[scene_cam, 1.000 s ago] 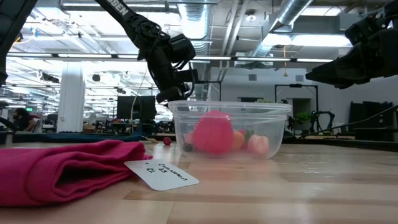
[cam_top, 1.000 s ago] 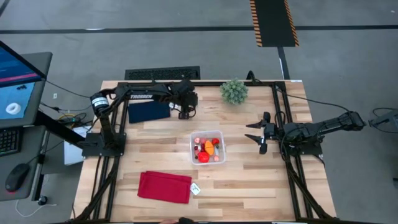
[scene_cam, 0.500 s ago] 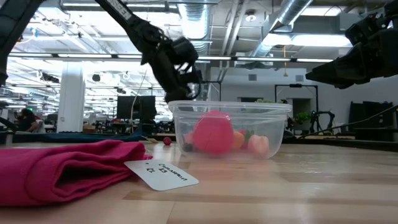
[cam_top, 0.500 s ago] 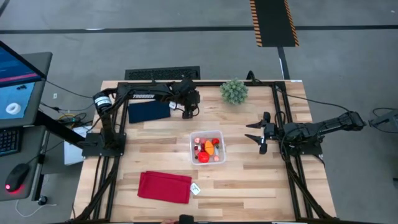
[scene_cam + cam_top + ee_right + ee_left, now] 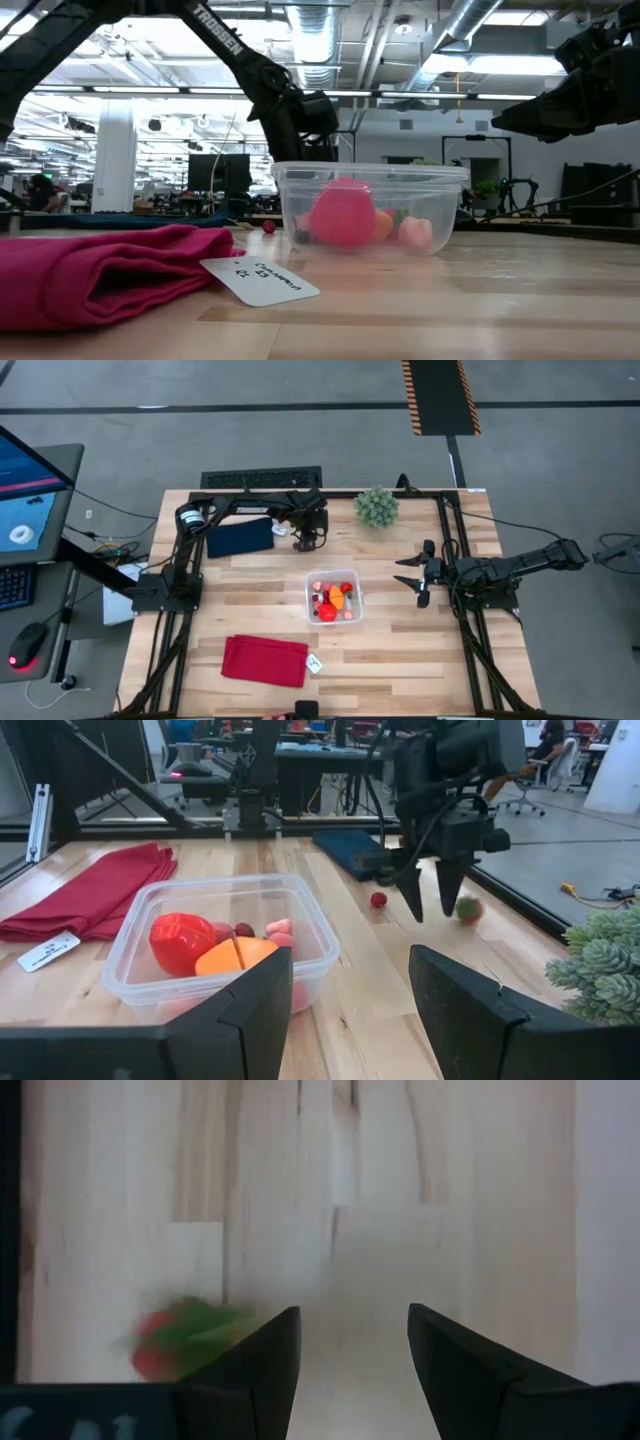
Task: Pick and placing Produce into tupperware
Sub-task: Put the red strawberry into the transparent bin
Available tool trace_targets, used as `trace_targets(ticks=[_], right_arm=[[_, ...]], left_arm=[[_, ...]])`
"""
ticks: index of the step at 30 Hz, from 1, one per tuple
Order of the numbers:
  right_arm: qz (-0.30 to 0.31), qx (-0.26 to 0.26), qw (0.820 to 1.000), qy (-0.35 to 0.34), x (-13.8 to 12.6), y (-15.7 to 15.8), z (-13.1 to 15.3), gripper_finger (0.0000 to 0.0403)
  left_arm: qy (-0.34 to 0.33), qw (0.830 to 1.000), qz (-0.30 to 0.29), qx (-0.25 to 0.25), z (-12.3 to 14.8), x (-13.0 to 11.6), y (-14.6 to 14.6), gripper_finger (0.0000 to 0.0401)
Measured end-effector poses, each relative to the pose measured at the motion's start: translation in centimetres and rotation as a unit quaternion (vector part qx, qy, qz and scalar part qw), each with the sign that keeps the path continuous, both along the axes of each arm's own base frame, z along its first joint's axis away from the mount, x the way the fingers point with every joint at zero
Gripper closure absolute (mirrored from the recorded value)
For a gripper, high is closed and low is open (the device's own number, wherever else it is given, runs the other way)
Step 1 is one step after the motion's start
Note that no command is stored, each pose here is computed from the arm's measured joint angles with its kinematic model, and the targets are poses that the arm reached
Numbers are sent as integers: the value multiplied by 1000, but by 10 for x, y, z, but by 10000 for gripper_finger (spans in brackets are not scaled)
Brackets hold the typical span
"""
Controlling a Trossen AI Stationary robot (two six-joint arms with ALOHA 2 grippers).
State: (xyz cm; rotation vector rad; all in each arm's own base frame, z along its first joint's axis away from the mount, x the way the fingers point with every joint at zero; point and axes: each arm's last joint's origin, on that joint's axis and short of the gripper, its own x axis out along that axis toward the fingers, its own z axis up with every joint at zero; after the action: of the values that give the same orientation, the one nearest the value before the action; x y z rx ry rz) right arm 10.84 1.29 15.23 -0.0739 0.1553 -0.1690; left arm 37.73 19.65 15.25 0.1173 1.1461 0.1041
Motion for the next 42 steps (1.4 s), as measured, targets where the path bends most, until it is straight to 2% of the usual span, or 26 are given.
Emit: trace_targets(ticks=[14,19,24,29,32,35,38,42], right_arm=[[0,0,1000,0,0,0,0,179],[0,0,1000,0,0,0,0,179],[0,0,1000,0,0,0,0,179],[0,0,1000,0,0,0,0,179],[0,0,1000,0,0,0,0,179],[0,0,1000,0,0,0,0,179],[0,0,1000,0,0,0,0,179],[0,0,1000,0,0,0,0,179]], left_arm=[[6,999,23,22,4,-1,1,224],[7,995,83,55,15,-1,-1,225],[-18,986,157,53,34,4,3,225],[-37,963,258,65,39,3,8,232],[-61,941,328,54,39,1,14,240],[-80,923,374,34,40,-1,19,247],[-95,910,404,6,39,-3,24,251],[-96,912,397,-31,38,-4,24,254]])
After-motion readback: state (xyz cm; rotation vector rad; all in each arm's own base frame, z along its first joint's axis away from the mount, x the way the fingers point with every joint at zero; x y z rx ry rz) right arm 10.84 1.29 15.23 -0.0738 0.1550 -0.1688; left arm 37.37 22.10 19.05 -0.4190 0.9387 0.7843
